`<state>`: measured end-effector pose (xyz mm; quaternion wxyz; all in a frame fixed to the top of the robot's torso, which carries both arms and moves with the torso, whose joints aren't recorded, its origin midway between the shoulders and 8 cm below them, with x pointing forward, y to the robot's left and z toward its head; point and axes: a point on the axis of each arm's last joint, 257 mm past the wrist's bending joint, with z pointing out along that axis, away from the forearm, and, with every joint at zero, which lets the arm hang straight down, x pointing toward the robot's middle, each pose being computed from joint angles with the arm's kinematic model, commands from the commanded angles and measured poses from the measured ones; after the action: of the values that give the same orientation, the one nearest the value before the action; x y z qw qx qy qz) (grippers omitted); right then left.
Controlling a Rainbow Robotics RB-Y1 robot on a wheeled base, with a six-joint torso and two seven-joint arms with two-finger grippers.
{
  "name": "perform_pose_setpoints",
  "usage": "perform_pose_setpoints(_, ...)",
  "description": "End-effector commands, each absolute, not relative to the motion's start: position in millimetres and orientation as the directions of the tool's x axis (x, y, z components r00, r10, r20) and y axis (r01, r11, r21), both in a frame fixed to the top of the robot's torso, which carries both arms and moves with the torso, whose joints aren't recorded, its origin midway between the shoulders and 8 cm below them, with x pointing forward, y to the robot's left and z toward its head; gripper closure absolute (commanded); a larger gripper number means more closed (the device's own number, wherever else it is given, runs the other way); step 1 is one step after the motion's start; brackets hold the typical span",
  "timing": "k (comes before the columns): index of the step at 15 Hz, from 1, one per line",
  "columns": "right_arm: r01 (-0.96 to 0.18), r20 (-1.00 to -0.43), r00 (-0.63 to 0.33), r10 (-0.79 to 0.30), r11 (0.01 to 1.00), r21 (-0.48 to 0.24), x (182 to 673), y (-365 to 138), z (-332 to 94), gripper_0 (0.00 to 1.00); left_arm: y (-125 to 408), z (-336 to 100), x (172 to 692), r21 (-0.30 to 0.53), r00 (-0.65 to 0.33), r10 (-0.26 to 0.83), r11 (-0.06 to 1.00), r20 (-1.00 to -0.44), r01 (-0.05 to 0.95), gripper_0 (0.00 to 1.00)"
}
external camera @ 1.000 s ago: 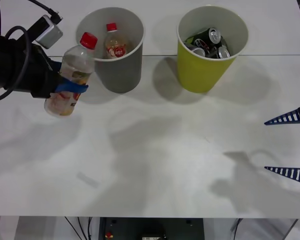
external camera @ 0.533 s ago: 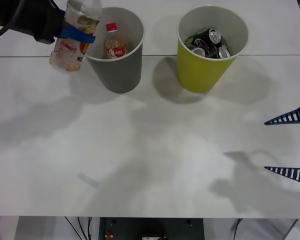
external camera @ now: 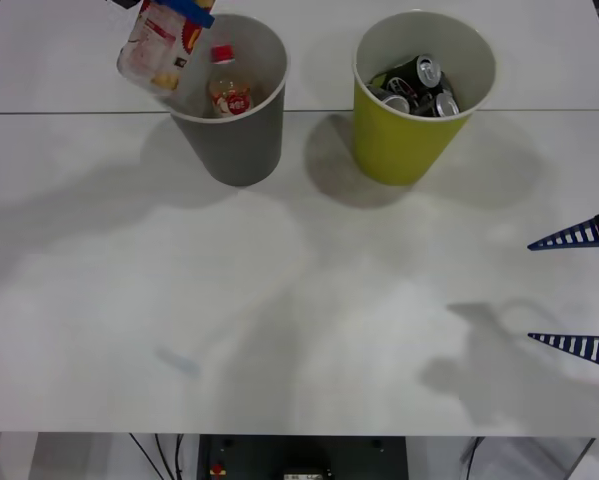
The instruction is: Put the can into the green bin and the plastic bottle into the gray bin
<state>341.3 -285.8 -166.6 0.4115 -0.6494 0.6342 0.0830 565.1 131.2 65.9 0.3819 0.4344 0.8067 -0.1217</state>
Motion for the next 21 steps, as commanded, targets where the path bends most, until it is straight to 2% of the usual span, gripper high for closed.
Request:
perform_pose_setpoints(1,-0.892,-0.630,0.182,-0.755,0.143,-0.429,341,-286,-167,0.00,129,57,575,0.091,-0.380,0.587,0.618,-0.715,0.781,1.00)
perform_pose_setpoints(10,-0.892,-0.630,0.182,-0.755,0.143,-0.429,341,-286,-167,0.00,109,44,580,0.059,-0.422,0.572,0.639,-0.704,0.767,1.00)
perform_pose_setpoints(17,-0.892,-0.630,0.182,-0.755,0.143,-0.429,341,-286,-167,0.00,94,61,596,0.084,-0.359,0.527,0.642,-0.770,0.762,1.00)
perform_pose_setpoints(21,-0.892,-0.630,0.182,-0.755,0.143,-0.429,341,-286,-167,0.00,89,64,600,0.100,-0.335,0.524,0.637,-0.783,0.764,0.99)
